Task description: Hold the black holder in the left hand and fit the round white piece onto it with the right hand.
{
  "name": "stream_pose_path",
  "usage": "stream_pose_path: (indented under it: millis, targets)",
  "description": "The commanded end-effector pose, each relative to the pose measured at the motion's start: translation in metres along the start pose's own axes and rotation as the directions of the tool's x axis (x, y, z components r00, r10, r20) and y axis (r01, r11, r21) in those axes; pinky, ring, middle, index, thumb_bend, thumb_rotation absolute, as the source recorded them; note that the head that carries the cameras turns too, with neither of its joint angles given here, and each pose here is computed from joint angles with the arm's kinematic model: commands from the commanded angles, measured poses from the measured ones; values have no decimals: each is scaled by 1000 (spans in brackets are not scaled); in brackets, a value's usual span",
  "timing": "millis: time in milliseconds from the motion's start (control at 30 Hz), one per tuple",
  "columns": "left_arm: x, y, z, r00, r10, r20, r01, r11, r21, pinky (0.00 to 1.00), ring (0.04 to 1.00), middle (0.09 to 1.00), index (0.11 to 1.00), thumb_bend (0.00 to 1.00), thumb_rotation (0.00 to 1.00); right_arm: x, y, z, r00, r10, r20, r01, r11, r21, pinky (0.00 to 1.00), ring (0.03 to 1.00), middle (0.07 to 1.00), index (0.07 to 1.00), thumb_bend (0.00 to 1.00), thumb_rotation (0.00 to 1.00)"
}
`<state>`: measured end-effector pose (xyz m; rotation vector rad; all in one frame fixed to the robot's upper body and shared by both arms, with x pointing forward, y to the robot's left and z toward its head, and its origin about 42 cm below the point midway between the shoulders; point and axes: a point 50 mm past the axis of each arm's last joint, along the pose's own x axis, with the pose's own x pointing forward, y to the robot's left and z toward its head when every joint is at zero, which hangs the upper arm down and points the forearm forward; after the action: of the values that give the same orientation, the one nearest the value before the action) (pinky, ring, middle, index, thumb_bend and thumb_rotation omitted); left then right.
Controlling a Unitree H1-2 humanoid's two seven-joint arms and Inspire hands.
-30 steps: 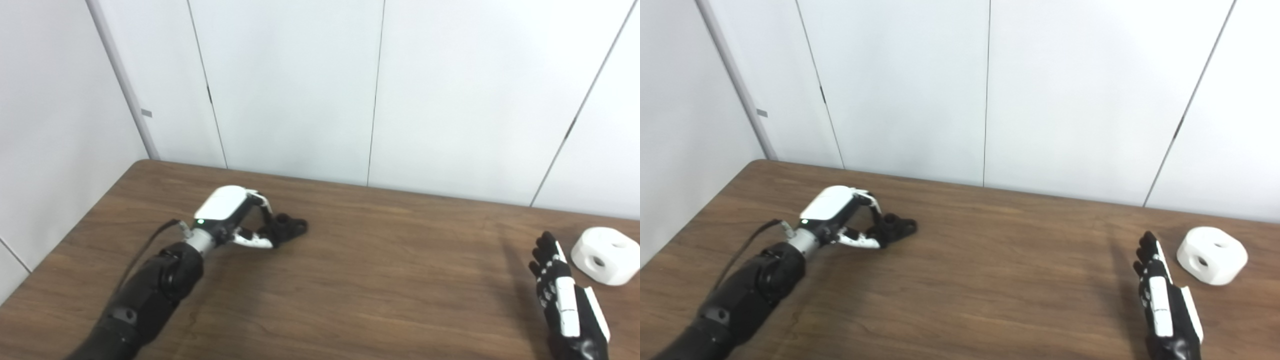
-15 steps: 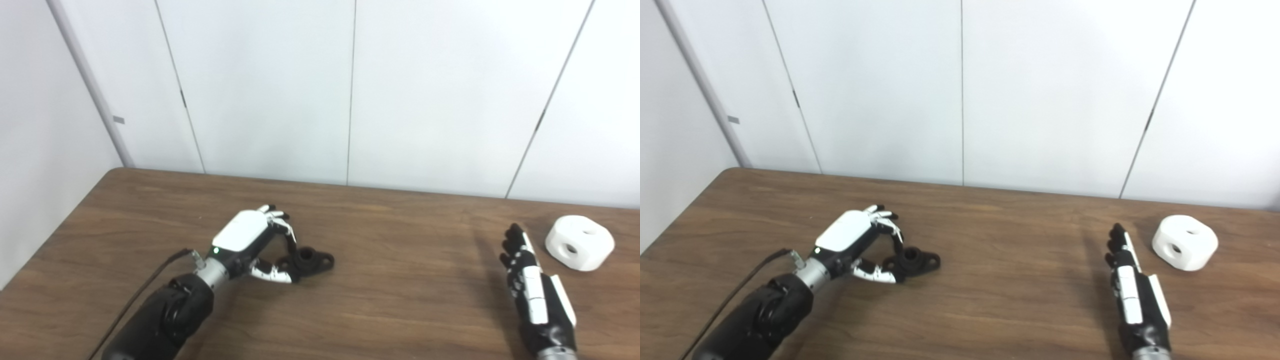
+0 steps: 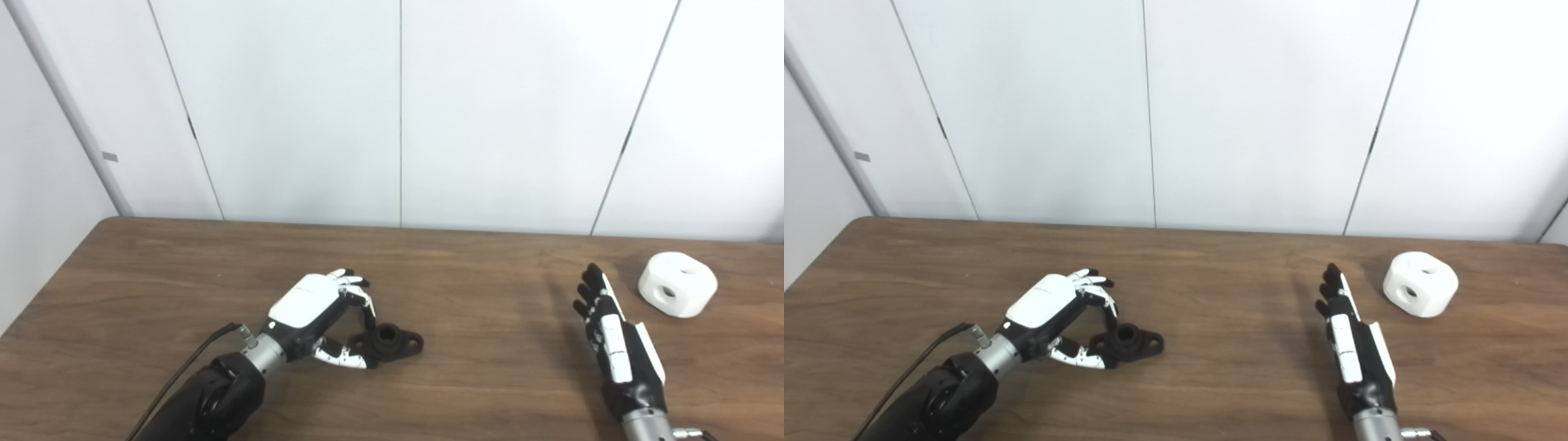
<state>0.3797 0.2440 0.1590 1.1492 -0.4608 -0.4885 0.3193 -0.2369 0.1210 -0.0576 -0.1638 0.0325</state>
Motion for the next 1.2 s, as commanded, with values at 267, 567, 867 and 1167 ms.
stream_pose_path:
  millis: [267, 567, 867, 1167]
  targets:
    - [13, 5, 18, 996, -28, 86, 29, 999, -21, 945, 855, 659, 481, 524, 56, -9, 19, -3, 1000, 16, -19, -16, 1000, 20, 951, 989, 998, 994, 457, 1000]
    - [16, -13, 24, 994, -94, 60, 99, 992, -74, 944, 865, 672, 481, 524, 55, -10, 21, 1, 1000, 17, -11, -17, 999, 29, 942, 983, 994, 990, 463, 1000]
    - [21, -19, 26, 993, -103, 48, 107, 991, -81, 977, 859, 673, 481, 523, 56, -10, 21, 1, 999, 27, -21, -26, 999, 35, 959, 988, 1000, 995, 463, 1000]
    - [20, -28, 28, 992, -124, 26, 126, 987, -100, 982, 877, 678, 482, 523, 54, -11, 19, 0, 999, 31, -19, -30, 998, 51, 967, 994, 1000, 997, 459, 1000]
